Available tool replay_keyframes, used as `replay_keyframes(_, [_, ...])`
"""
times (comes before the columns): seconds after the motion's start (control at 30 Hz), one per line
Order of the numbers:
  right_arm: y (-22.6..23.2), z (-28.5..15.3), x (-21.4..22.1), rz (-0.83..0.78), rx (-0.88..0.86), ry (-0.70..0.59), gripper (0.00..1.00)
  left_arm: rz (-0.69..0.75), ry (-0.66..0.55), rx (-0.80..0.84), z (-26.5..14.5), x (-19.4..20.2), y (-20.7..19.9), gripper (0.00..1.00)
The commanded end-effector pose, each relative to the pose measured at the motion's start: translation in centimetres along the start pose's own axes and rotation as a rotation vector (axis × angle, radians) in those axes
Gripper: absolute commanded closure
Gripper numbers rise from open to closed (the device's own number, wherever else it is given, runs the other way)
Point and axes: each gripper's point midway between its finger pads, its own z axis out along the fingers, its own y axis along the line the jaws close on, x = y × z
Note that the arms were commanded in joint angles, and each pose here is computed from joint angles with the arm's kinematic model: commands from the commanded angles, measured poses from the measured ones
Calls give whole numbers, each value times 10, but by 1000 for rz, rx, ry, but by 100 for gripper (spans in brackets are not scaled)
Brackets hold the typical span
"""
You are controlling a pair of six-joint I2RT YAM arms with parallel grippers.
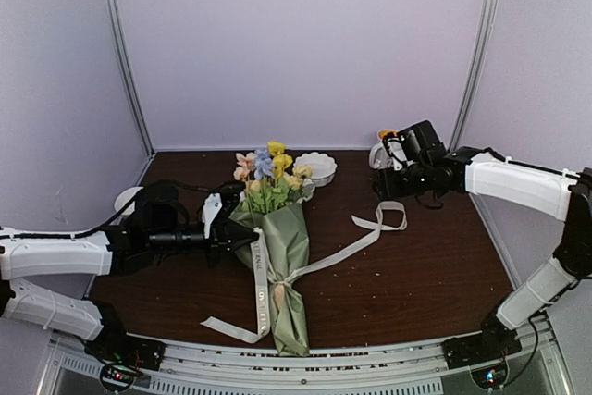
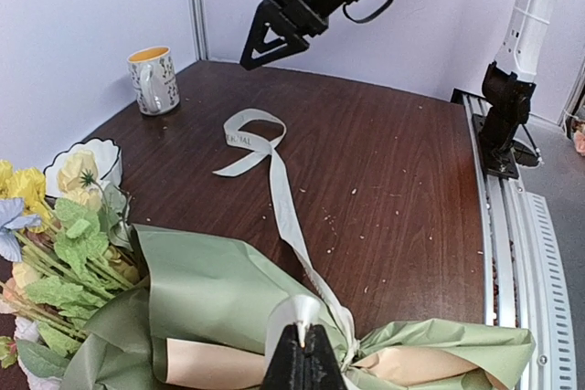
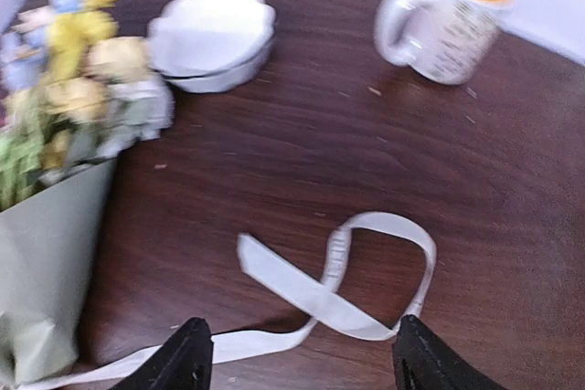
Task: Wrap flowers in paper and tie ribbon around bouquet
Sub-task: Cross the half-tied ribbon over the folded bouquet.
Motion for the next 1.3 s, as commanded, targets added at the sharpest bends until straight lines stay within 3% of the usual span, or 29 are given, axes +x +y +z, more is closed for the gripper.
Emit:
replay_keyframes(0.0, [-66,17,14,36,291,176,29,-2,-31,2,4,-8,-2,100])
replay_keyframes(0.13, [-8,51,17,-184,34,332,33,-5,-24,-3,5,-6,-2,100])
replay_keyframes(0.23, [5,78,30,-254,-1,442,29,-8,-21,-9,6,-5,-1,100])
replay_keyframes(0.37, [-25,96,37,-247,183,513,22,-15,-8,0,7,-5,-2,100])
replay_keyframes(0.53, [-68,91,27,-79,315,447,22,-11,21,1,10,2,-1,100])
replay_keyframes(0.63, [-91,96,37,10,331,441,30,-5,28,13,12,2,-2,100])
replay_keyframes(0.73, [-67,113,60,93,121,489,37,-3,35,6,14,4,0,100])
replay_keyframes(0.83, [-65,121,70,116,112,512,43,-7,31,15,13,2,-2,100])
replay_keyframes(0.9, [-67,124,72,119,128,512,56,-3,30,13,13,1,-2,100])
replay_keyframes(1.0, [-59,124,69,129,79,500,87,3,28,8,11,-1,-1,100])
replay_keyframes(1.07, [-49,121,60,123,29,466,93,3,24,12,10,-2,-3,100])
replay_keyframes(1.17, [-43,115,47,130,5,438,76,7,28,3,9,0,-2,100])
replay_keyframes(1.27, [-55,119,53,135,80,464,70,6,25,-7,7,0,-1,100])
